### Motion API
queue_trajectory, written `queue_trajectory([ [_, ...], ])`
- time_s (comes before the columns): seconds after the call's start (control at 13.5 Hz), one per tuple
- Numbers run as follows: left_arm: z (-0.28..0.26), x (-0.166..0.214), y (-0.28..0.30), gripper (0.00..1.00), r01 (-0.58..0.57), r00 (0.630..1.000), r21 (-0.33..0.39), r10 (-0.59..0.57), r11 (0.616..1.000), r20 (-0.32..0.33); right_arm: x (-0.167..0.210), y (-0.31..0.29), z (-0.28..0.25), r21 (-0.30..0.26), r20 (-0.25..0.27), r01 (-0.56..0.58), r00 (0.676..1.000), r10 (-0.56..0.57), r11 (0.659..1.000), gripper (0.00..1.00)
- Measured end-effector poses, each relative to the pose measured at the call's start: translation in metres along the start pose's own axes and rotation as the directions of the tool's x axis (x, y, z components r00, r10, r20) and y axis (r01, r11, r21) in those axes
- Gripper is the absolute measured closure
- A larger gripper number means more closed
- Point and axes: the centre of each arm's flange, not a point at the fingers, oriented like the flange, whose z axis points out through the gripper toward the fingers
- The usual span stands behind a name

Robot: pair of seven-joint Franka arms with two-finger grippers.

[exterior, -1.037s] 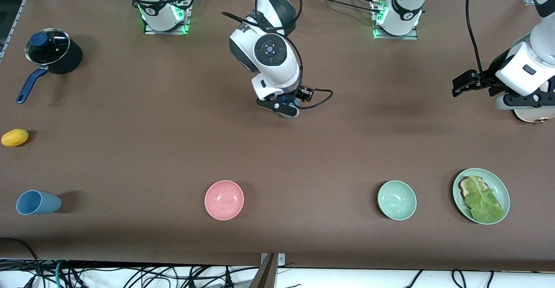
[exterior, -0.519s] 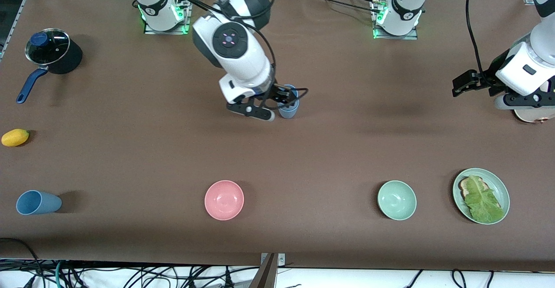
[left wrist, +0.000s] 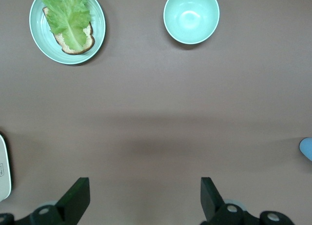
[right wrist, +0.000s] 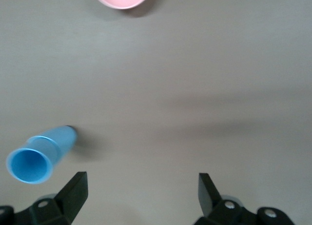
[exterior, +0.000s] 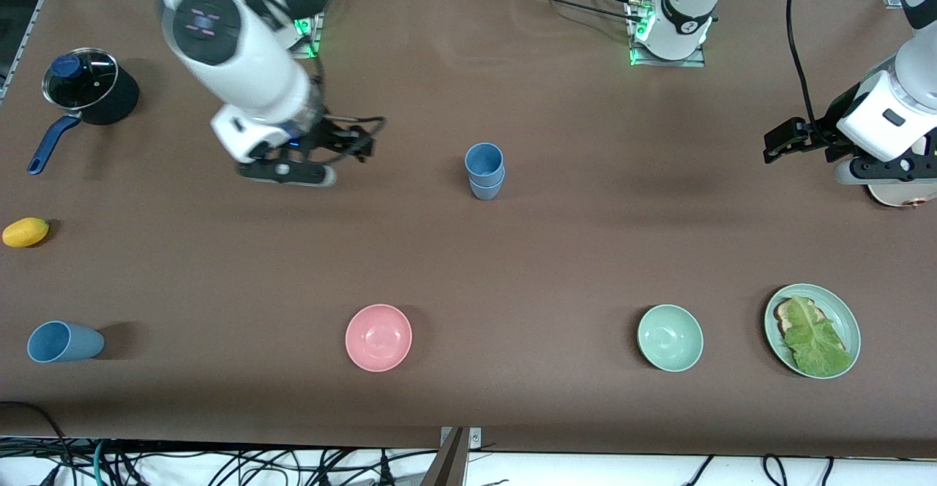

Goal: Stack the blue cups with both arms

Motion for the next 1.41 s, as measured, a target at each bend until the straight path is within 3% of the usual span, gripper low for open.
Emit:
queue_trajectory([
  [0.3, 0.0, 0.0, 0.0, 0.0, 0.0, 1.0, 0.0, 0.0, 1.0, 0.0, -0.004, 0.109, -0.036, -0.006, 0.017, 0.062, 0.998, -0.062, 0.998, 0.0],
  [0.74, 0.0, 0.0, 0.0, 0.0, 0.0, 1.0, 0.0, 0.0, 1.0, 0.0, 0.006, 0.241, -0.062, 0.019, -0.004, 0.142, 0.99, -0.142, 0.99, 0.0],
  [0.96, 0.0, 0.0, 0.0, 0.0, 0.0, 1.0, 0.0, 0.0, 1.0, 0.0, 0.006, 0.261, -0.066, -0.013, -0.011, 0.148, 0.989, -0.148, 0.989, 0.0],
  [1.41, 0.0, 0.0, 0.001, 0.0, -0.002, 1.0, 0.0, 0.002, 1.0, 0.0, 0.006, 0.259, -0.066, -0.022, -0.011, 0.153, 0.988, -0.154, 0.988, 0.0],
])
